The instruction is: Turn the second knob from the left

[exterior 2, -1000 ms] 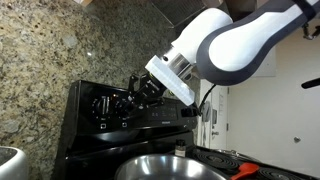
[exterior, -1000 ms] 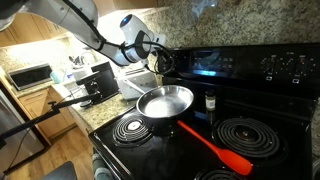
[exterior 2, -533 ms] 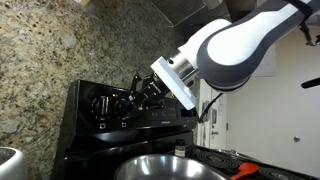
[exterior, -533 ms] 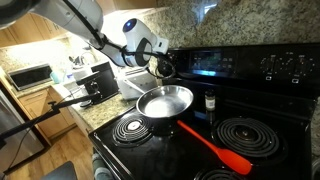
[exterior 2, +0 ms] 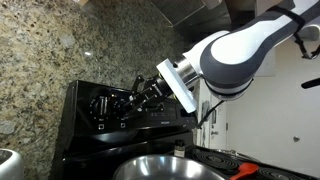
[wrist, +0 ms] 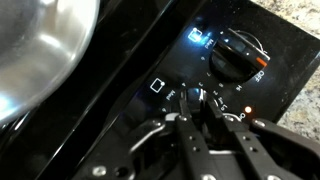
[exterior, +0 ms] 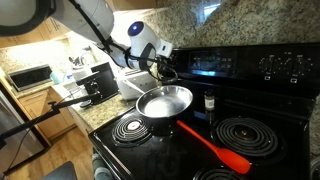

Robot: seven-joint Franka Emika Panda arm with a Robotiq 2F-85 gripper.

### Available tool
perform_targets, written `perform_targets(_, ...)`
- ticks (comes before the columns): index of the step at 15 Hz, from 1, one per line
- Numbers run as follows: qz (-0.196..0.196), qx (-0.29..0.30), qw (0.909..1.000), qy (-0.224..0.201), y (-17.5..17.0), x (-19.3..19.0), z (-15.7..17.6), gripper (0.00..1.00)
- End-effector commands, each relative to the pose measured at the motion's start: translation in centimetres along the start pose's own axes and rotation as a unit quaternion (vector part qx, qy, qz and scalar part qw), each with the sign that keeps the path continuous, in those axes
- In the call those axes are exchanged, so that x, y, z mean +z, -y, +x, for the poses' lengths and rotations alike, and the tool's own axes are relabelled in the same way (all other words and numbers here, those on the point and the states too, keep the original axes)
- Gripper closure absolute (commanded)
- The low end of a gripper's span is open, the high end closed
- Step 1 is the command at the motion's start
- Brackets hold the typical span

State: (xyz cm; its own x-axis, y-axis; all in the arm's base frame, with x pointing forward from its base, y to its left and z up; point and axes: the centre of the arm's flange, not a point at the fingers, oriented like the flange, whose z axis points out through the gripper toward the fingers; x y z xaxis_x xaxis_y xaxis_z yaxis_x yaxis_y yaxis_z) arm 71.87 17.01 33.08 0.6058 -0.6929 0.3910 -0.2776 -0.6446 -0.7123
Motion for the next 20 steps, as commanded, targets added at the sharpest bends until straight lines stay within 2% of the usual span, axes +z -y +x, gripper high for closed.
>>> perform_targets(1,0.015,-0.007,0.9998,0.011,-0.74,2.97,-0.76,0.94)
perform_targets(10,0.014,-0.011,0.9998,0.012,-0.71,3.3,-1.06,0.94)
perform_targets(20,0.047,0.023,0.9986,0.004,-1.64,3.52,-1.41,0.94)
